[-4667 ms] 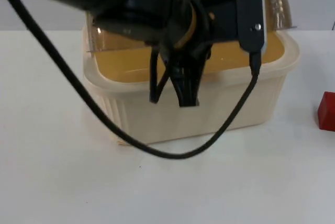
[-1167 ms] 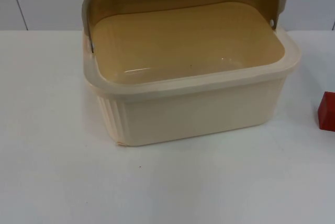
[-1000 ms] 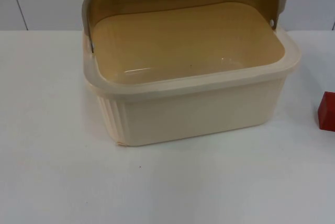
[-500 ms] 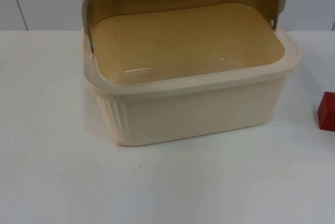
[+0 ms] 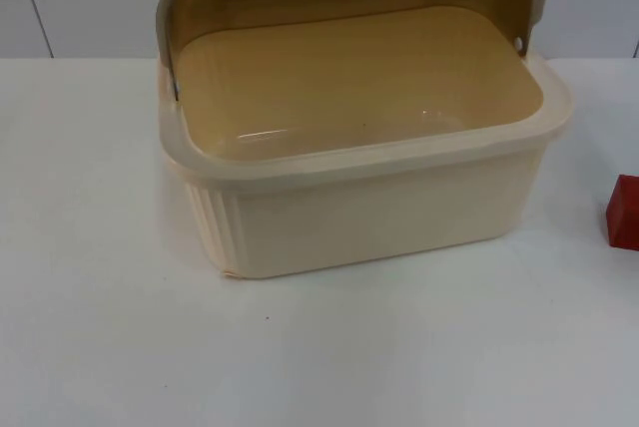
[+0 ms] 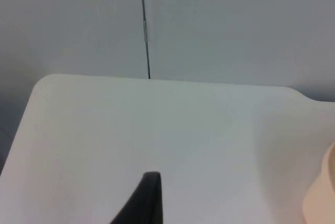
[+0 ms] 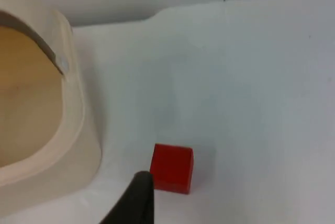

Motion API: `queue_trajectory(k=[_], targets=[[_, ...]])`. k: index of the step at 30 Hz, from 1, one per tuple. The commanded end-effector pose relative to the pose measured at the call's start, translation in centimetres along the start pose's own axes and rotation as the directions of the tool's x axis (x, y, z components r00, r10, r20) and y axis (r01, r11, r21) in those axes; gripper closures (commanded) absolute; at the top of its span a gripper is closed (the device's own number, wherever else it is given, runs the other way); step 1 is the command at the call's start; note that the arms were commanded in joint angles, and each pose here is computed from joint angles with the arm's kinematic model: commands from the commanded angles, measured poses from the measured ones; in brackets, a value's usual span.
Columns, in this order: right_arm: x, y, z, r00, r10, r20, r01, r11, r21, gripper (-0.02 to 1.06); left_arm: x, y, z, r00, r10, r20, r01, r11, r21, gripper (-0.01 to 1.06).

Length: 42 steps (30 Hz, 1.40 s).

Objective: Open the box lid with the left hand, place the block into the box with the right hand, then close the box lid with the left hand.

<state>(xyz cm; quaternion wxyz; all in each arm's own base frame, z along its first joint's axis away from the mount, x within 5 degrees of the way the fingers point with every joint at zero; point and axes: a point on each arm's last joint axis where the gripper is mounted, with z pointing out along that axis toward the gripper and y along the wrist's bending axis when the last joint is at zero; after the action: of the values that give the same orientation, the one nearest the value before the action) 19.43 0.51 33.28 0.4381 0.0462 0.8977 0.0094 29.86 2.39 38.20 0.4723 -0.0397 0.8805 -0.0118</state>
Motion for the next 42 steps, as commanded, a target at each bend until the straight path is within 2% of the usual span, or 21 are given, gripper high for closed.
queue_trajectory(k=[1,5,11,17,21,29,37,42], targets=[[0.1,0.0,1.6,1.000,0.001,-0.022,-0.001,1.000,0.007,0.00,-0.2,0.1,-0.3,0.999,-0.020,0.026,0.020,1.000,0.003,0.01],[0.2,0.2,4.4,0.998,-0.008,-0.065,0.008,1.000,0.006,0.00,-0.2,0.1,-0.3,0.999,-0.020,0.026,0.020,1.000,0.003,0.01],[1.0,0.6,10.6,0.970,-0.011,-0.243,0.018,1.000,0.025,0.00,0.0,0.0,-0.3,1.000,-0.020,0.007,0.020,1.000,0.005,0.01],[1.4,1.0,13.8,0.957,0.027,-0.287,-0.024,1.000,0.016,0.00,0.0,0.0,-0.3,1.000,-0.020,0.007,0.020,1.000,0.005,0.01],[2.5,1.3,16.7,0.945,0.083,-0.317,-0.084,0.996,0.010,0.00,0.0,0.0,-0.3,1.000,-0.020,0.007,0.020,1.000,0.005,0.01],[4.2,2.2,19.7,0.933,0.100,-0.345,-0.104,0.995,0.007,0.00,0.0,0.1,-0.3,1.000,-0.012,0.007,0.012,1.000,0.004,0.01],[4.6,2.5,23.5,0.902,0.152,-0.404,-0.146,0.988,0.045,0.00,0.0,0.1,-0.3,1.000,-0.004,0.007,0.004,1.000,-0.002,0.01],[4.8,3.1,24.7,0.888,0.158,-0.432,-0.146,0.987,0.061,0.00,0.0,0.1,-0.3,1.000,0.003,0.006,-0.003,1.000,-0.006,0.01]])
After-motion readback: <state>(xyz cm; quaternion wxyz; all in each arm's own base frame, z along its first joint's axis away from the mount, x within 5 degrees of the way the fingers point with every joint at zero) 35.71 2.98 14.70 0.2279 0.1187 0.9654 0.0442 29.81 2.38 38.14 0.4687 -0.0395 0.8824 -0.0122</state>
